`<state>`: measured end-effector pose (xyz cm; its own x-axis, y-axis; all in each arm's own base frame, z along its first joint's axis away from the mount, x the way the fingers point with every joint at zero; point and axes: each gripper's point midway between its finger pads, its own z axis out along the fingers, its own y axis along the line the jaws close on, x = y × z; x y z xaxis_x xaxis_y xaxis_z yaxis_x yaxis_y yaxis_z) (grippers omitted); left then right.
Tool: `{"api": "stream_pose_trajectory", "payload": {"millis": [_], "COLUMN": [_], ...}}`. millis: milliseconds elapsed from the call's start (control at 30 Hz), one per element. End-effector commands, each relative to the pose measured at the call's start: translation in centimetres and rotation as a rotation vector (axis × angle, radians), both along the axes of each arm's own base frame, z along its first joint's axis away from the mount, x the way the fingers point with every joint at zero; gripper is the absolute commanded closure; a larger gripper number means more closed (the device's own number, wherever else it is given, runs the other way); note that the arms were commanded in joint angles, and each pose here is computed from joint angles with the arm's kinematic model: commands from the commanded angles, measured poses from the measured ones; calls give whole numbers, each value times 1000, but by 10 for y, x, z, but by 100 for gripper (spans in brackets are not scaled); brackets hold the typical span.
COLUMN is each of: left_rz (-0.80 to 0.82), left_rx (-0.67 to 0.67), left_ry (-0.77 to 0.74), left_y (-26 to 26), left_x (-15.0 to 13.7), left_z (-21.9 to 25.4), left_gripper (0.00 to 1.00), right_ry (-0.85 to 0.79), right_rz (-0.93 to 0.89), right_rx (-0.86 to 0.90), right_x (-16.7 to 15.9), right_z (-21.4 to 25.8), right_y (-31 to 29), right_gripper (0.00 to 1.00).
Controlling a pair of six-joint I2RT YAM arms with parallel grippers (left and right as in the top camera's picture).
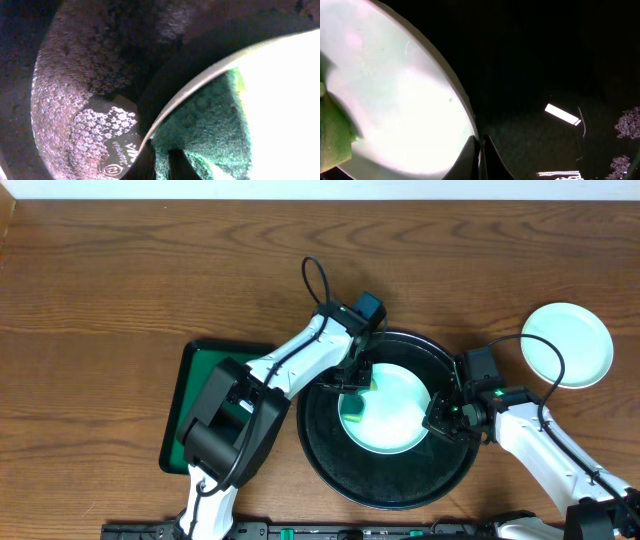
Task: Clean dirty plates on tray and stack at the side
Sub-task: 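Scrub the gripped plate with the sponge in the left gripper, then withdraw the left gripper with the sponge back over the green tray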
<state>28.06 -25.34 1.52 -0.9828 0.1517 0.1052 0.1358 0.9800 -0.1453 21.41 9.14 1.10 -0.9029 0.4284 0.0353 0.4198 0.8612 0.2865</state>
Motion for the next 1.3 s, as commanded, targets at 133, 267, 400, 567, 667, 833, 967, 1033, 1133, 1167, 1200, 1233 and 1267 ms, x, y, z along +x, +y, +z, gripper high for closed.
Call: {"api": "stream_pose_trajectory", "payload": {"millis": [133, 267, 400, 567, 667, 833, 967, 1033, 1133, 1167, 1200, 1233, 1267], "left_rz": [-202, -263, -270, -244, -224, -175, -138, -95, -70, -65, -60, -45, -19], "left_rx": [-19, -123, -184, -194, -216, -267, -289, -232, -159, -134, -106, -25, 29], "left_ry": [124, 177, 194, 178, 147, 63, 4, -38, -94, -113, -131, -170, -181], "left_y": [-10, -36, -48, -47, -48, -46, -35, -17, 6, 13, 21, 39, 51], "left_x": [-51, -72, -77, -66, -52, -26, -12, -5, 1, 3, 4, 8, 9], "left_z": [-18, -12, -9, -5, 4, 34, 61, 71, 83, 87, 91, 95, 96], "left_gripper": [93, 93, 93, 93, 93, 93, 93, 93, 93, 93, 93, 93, 93], "right_ry": [41, 41, 41, 41, 41, 40, 31, 24, 11, 7, 1, -12, -18], "right_rz": [-24, -24, -24, -24, -24, -24, -24, -24, -26, -26, -26, -26, -27], "right_rx": [-156, -156, -156, -156, -156, -155, -154, -152, -149, -148, -147, -144, -142], "right_x": [-14, -14, -14, -14, -14, -14, -11, -10, -7, -6, -4, -1, 1], "right_z": [-14, -14, -14, -14, -14, -14, -14, -14, -14, -14, -13, -13, -13], "right_y": [-30, -30, -30, -30, -30, -30, -30, -30, -29, -29, -28, -28, -27], "right_gripper": [99, 99, 99, 99, 99, 99, 99, 99, 99, 99, 99, 92, 83]}}
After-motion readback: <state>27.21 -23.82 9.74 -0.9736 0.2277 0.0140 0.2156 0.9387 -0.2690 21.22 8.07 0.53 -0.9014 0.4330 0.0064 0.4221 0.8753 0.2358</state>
